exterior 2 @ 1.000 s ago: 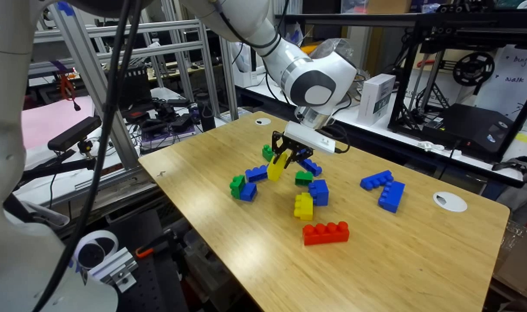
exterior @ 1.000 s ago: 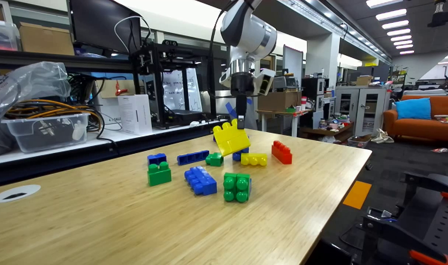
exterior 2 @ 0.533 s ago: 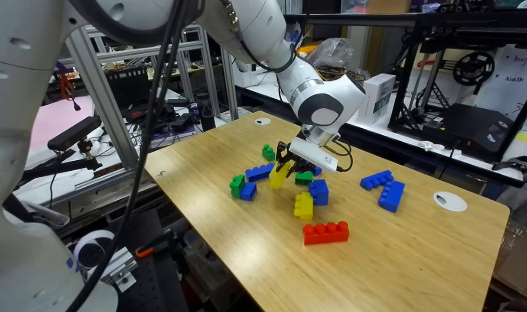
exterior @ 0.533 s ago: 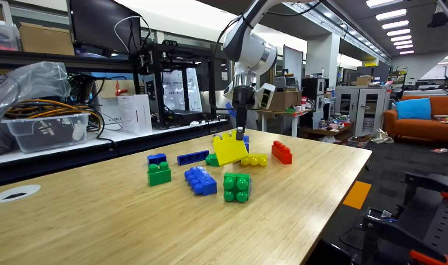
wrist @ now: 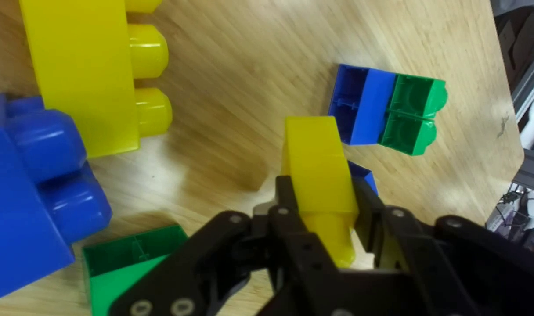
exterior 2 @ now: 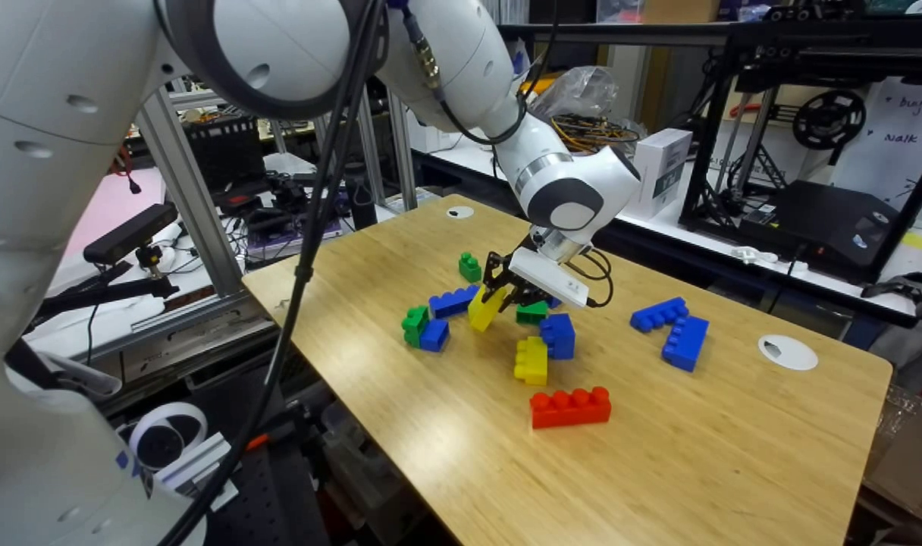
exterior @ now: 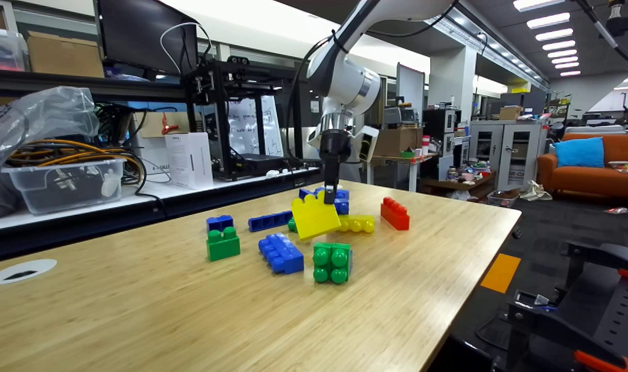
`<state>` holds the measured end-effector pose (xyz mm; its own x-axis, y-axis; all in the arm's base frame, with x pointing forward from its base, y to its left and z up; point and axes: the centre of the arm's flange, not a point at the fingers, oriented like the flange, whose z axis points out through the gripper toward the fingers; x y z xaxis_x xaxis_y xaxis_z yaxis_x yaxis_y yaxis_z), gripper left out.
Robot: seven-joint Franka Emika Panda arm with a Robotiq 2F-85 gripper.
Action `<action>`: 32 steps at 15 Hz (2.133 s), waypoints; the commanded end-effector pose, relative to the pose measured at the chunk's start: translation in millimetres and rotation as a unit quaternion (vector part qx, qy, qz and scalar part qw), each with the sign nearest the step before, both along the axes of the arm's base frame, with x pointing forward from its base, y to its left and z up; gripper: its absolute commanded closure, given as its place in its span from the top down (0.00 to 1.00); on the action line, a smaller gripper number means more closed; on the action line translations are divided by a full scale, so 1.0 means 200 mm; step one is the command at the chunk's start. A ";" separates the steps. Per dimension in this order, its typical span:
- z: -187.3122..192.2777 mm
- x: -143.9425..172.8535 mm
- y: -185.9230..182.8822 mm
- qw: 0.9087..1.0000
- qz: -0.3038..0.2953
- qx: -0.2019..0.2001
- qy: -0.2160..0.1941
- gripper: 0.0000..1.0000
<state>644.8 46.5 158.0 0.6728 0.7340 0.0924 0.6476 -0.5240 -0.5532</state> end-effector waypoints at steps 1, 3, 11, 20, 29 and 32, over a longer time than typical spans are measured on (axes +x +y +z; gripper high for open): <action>-0.02 0.05 0.01 0.999 0.004 0.024 0.027 0.10; -0.05 0.06 0.02 0.998 0.013 0.041 0.049 0.10; -0.14 0.09 0.04 0.994 0.003 0.068 0.085 0.10; -0.14 0.16 0.06 0.999 -0.031 0.004 0.034 0.10; -0.27 0.21 -0.01 0.998 -0.048 0.005 0.051 0.10; -0.29 0.22 -0.01 0.998 -0.053 -0.008 0.042 0.10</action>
<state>678.4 45.2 112.9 0.7358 0.6751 0.0539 0.5457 -0.5439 -0.6375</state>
